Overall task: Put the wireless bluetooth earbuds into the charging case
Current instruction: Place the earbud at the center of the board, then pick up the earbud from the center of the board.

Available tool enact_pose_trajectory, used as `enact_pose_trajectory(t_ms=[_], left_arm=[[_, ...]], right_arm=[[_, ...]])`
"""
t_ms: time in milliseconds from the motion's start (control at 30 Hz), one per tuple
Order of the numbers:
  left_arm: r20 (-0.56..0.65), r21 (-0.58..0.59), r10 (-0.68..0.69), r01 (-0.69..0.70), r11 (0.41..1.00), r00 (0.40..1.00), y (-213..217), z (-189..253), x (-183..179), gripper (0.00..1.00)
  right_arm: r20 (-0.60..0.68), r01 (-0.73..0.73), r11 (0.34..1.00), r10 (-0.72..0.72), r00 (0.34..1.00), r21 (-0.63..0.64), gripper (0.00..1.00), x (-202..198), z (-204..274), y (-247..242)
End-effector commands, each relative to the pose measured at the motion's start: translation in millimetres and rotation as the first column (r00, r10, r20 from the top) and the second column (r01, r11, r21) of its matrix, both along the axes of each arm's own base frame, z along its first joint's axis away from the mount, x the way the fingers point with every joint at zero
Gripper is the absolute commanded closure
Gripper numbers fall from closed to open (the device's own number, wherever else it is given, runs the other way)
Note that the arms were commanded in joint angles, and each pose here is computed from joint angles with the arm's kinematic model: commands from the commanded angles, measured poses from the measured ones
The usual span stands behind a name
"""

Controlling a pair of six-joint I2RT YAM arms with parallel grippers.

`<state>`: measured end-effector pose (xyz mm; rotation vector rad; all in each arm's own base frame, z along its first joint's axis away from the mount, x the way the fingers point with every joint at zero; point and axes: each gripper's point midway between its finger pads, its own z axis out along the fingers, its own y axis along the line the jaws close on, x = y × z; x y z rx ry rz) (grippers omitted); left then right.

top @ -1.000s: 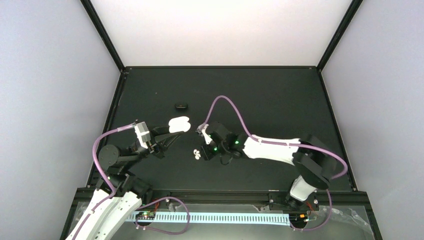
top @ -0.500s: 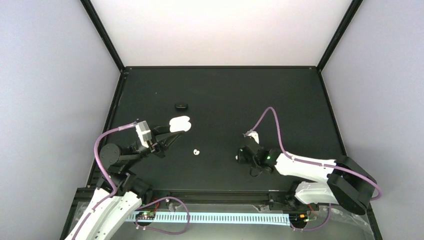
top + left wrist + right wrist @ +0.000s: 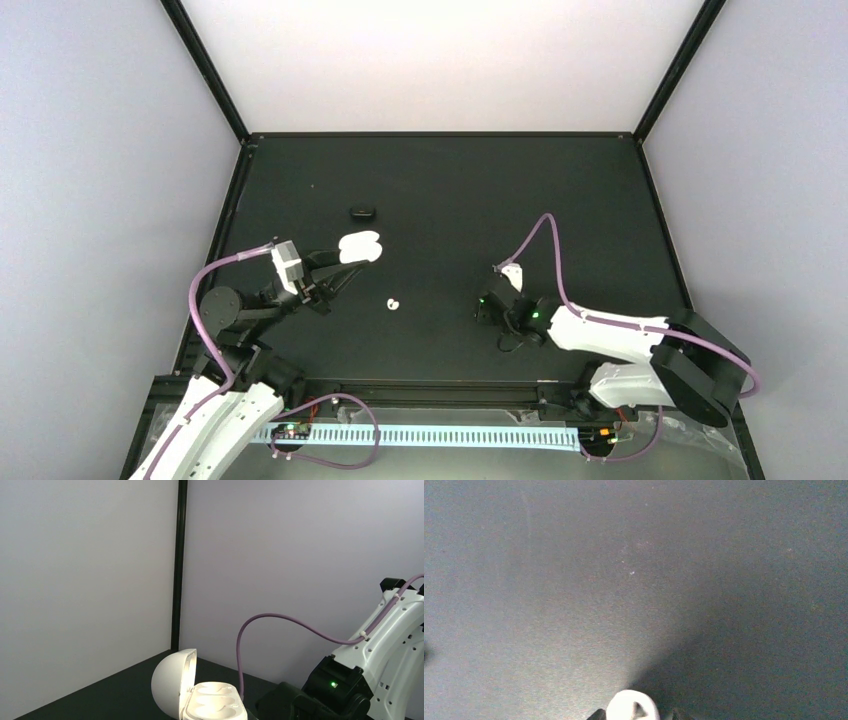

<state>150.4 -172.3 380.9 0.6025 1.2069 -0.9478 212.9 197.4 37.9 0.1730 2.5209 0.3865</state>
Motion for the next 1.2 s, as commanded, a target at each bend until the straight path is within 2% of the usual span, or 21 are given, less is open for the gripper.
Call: enact_pose_trajectory(t_ms=[0,167,267,333,433,633,1167], left_arm=[[-0.01,-0.007,0.002,-0.002,1.0,1.0,-1,1,4,0.98],[-0.016,-0.004,-0.002,0.002,1.0,1.0,-3,0,5,0.99],[-0.02,-0.002,-0.007,0.007,1.0,1.0,-4,-1,6,0.98],[-0.022,0.0,-0.007,0.007,1.0,1.0,-4,-2,7,0.98],[-0.024,0.005,-0.008,0.008,1.0,1.0,-5,-3,7,0.98],[-0.029,0.01,-0.009,0.009,1.0,1.0,-6,-4,9,0.99],[-0.037,0.014,-0.011,0.012,1.0,0.999,-8,-6,11,0.98]], right_arm=[[0.074,-0.05,0.998,0.047,0.996,0.028,0.62,8,28,9],[0.132,-0.142,0.99,0.143,0.981,-0.017,0.59,21,49,-1],[0.098,-0.246,0.969,0.247,0.964,-0.029,0.63,27,45,2],[0.069,-0.319,0.944,0.324,0.943,-0.082,0.66,28,39,6],[0.024,-0.363,0.923,0.369,0.929,-0.13,0.7,27,28,7],[-0.035,-0.404,0.907,0.403,0.915,-0.115,0.68,14,9,6],[-0.12,-0.373,0.918,0.359,0.926,-0.133,0.69,3,-11,-7]])
